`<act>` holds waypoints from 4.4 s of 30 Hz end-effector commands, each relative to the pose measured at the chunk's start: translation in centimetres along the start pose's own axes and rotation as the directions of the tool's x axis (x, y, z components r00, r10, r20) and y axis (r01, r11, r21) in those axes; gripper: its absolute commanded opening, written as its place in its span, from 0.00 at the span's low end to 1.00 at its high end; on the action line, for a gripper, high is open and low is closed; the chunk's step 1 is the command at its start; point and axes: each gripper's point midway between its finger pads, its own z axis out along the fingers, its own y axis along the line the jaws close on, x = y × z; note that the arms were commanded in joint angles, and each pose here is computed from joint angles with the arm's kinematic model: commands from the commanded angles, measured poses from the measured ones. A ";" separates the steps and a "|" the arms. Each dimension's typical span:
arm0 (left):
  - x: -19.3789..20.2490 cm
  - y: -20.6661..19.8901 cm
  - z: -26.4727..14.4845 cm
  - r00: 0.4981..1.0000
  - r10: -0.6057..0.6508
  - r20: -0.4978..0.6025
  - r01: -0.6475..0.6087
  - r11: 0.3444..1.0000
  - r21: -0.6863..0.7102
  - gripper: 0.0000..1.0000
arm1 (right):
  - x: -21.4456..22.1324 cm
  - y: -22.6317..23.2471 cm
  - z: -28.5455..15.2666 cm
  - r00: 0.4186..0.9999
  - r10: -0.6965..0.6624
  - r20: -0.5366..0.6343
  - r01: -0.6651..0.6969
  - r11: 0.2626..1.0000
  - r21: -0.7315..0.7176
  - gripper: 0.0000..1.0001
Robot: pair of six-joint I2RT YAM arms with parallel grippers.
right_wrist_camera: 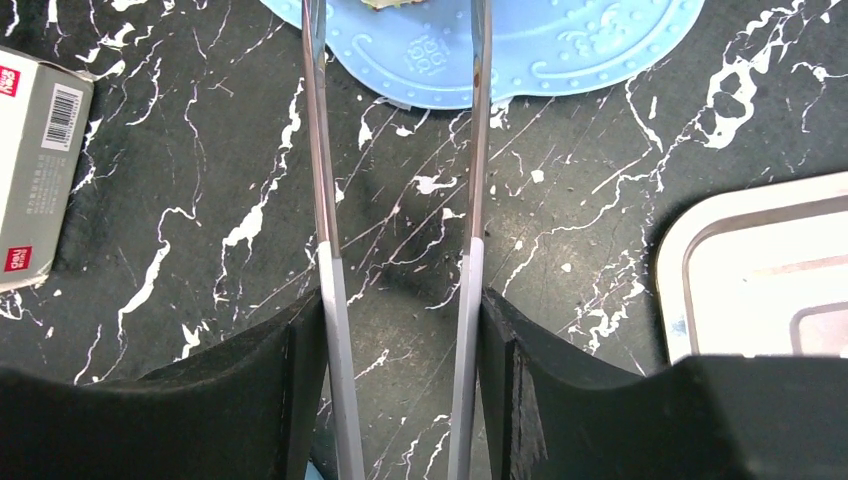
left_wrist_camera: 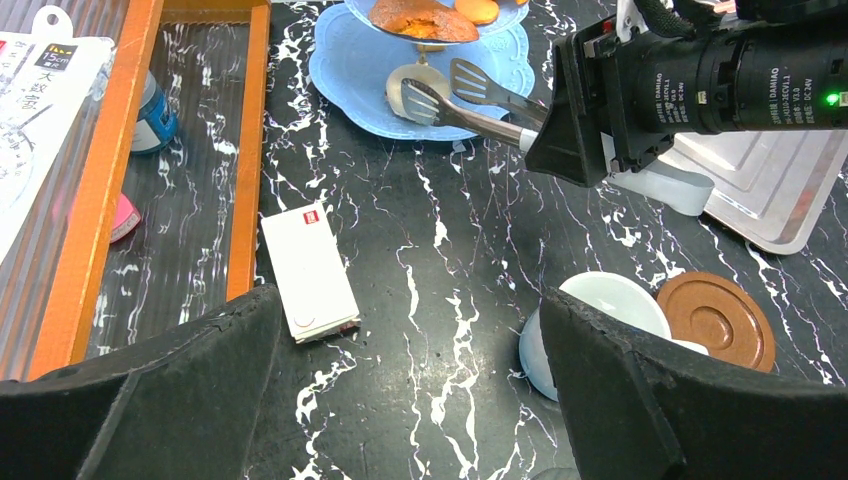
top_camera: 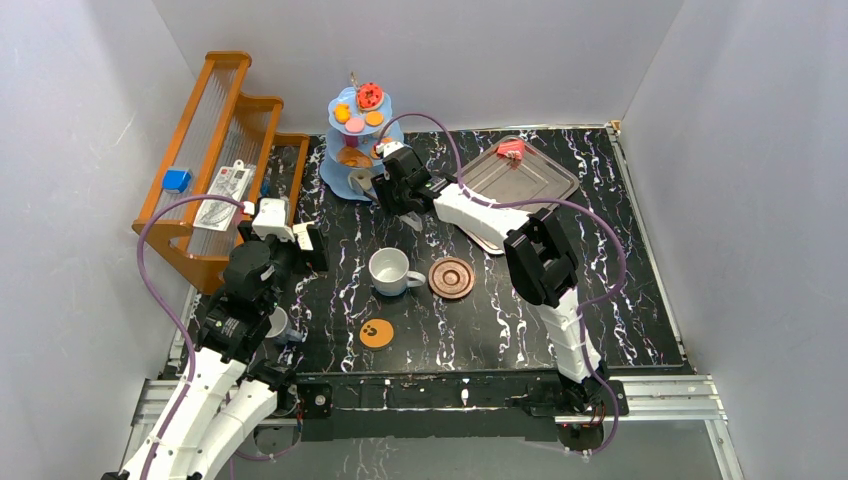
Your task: Serve the afternoon tea
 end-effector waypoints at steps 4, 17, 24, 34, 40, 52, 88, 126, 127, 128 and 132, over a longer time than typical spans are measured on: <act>-1.5 -0.1 -0.2 0.999 -0.006 0.037 0.007 1.000 -0.001 0.98 | -4.7 -0.4 -3.1 0.990 -0.054 0.133 0.050 0.998 0.032 0.62; -1.3 -0.1 -0.1 1.000 -0.005 0.029 0.005 1.000 0.000 0.98 | -3.9 -1.1 -7.1 0.991 -0.072 0.114 0.069 0.997 0.033 0.59; -1.3 -0.2 -0.1 1.000 -0.005 0.028 0.005 1.000 0.002 0.98 | -1.7 -3.4 -9.0 0.995 -0.080 0.056 0.075 0.994 0.078 0.58; -1.2 -0.4 0.0 1.000 -0.007 0.025 0.006 1.000 0.012 0.98 | -0.3 -11.9 -12.0 0.999 -0.028 0.017 0.023 0.970 0.241 0.58; -1.3 -0.1 -0.1 1.000 -0.005 0.028 0.005 1.000 -0.003 0.98 | -0.4 -18.0 -14.1 0.999 0.032 0.039 -0.043 0.940 0.340 0.58; -1.2 -0.3 0.1 1.000 -0.006 0.022 0.006 1.000 0.008 0.98 | -1.0 -27.8 -15.2 0.945 0.280 0.172 -0.328 0.836 0.440 0.57; -1.1 -0.1 0.2 1.000 -0.001 0.020 0.001 1.000 -0.006 0.98 | -0.3 -33.6 -9.4 0.872 0.455 0.180 -0.489 0.790 0.370 0.42; -1.6 0.1 -0.5 0.998 -0.010 0.054 0.010 1.000 -0.004 0.98 | -1.8 -18.0 -13.5 0.945 0.293 0.146 -0.298 0.955 0.012 0.29; -1.6 0.2 -0.4 0.998 -0.010 0.056 0.010 1.000 -0.011 0.98 | -2.0 -17.5 -13.2 0.948 0.282 0.145 -0.285 0.959 -0.004 0.29; -1.6 0.2 -0.4 0.999 -0.008 0.052 0.009 1.000 -0.014 0.98 | -2.3 -17.0 -12.9 0.951 0.268 0.152 -0.269 0.963 -0.016 0.29; -1.5 0.3 -0.5 0.999 -0.005 0.040 0.006 1.000 -0.021 0.98 | -3.4 -14.7 -11.3 0.956 0.236 0.176 -0.224 0.971 -0.082 0.31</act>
